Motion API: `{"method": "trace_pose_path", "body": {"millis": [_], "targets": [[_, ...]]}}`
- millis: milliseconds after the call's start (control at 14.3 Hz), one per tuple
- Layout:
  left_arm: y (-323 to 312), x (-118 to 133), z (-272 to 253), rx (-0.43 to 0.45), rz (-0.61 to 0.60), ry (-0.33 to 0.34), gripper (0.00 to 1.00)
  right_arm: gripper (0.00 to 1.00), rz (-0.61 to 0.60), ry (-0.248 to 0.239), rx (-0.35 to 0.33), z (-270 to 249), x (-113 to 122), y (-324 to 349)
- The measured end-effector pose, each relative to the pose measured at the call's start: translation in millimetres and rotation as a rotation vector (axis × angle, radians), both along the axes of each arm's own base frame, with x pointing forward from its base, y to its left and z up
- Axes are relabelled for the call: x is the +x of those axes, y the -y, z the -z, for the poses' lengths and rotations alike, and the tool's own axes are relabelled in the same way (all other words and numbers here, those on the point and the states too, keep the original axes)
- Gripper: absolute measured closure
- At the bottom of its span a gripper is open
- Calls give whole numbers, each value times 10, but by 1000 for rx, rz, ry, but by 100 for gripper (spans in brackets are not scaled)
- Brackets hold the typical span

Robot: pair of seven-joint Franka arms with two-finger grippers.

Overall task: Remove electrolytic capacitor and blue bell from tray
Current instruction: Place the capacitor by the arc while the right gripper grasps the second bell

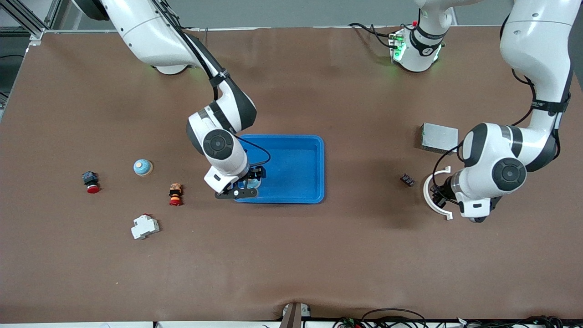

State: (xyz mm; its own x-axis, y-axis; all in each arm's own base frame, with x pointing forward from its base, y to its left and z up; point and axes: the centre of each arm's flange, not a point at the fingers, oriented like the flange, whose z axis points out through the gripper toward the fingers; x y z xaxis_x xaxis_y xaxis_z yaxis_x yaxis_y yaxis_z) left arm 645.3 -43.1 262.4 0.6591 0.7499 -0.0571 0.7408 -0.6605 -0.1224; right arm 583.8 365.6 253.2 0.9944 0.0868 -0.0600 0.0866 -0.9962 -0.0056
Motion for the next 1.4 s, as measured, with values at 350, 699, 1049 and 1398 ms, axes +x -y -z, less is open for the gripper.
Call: {"method": "trace_pose_path", "body": {"millis": [350,699,1049,1398], "targets": [[-131,-77,258,-13,-3,-12,67,0,-38,0,4,162,-40,-143],[-396,-120,376,-22,-24,5,67,0,-59,-14,-1,391,-134,-267],[-767,-116,502,-43,6,30,67,0,-64,-24,-9,442,-153,-258],[-783,-102,506,-51,54,43,42,0,-72,-41,-25,559,-183,-168]]}}
